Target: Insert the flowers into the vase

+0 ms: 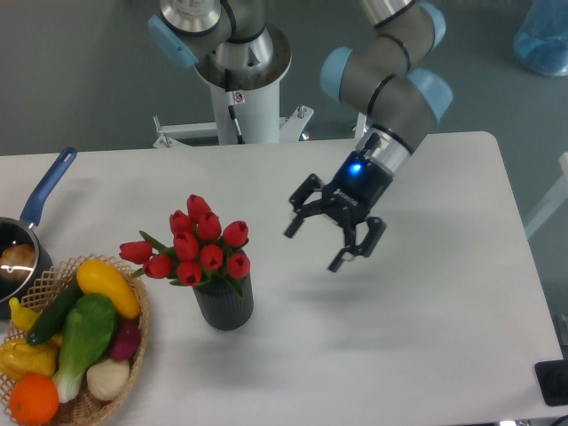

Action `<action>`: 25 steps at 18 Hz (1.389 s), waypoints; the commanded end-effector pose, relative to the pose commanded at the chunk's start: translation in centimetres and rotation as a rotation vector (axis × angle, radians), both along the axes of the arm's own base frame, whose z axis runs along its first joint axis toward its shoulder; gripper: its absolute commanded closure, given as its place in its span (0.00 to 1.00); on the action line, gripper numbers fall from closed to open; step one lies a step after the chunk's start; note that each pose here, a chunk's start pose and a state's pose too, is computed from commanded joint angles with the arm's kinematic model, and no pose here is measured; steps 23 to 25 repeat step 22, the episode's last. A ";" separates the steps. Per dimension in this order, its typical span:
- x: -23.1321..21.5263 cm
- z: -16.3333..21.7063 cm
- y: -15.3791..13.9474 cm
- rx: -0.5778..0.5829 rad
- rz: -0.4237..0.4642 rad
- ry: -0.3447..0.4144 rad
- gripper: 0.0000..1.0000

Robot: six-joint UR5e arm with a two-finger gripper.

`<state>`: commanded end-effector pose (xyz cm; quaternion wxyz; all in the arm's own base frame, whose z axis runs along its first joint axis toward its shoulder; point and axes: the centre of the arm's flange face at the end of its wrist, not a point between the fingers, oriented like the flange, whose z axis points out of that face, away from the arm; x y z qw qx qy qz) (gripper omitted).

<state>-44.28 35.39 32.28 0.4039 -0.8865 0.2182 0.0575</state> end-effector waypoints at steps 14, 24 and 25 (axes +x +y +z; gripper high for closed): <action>-2.1 11.5 -9.1 -0.433 0.394 0.254 0.00; -2.3 13.9 -9.9 -0.467 0.424 0.317 0.00; -2.3 13.9 -9.9 -0.467 0.424 0.317 0.00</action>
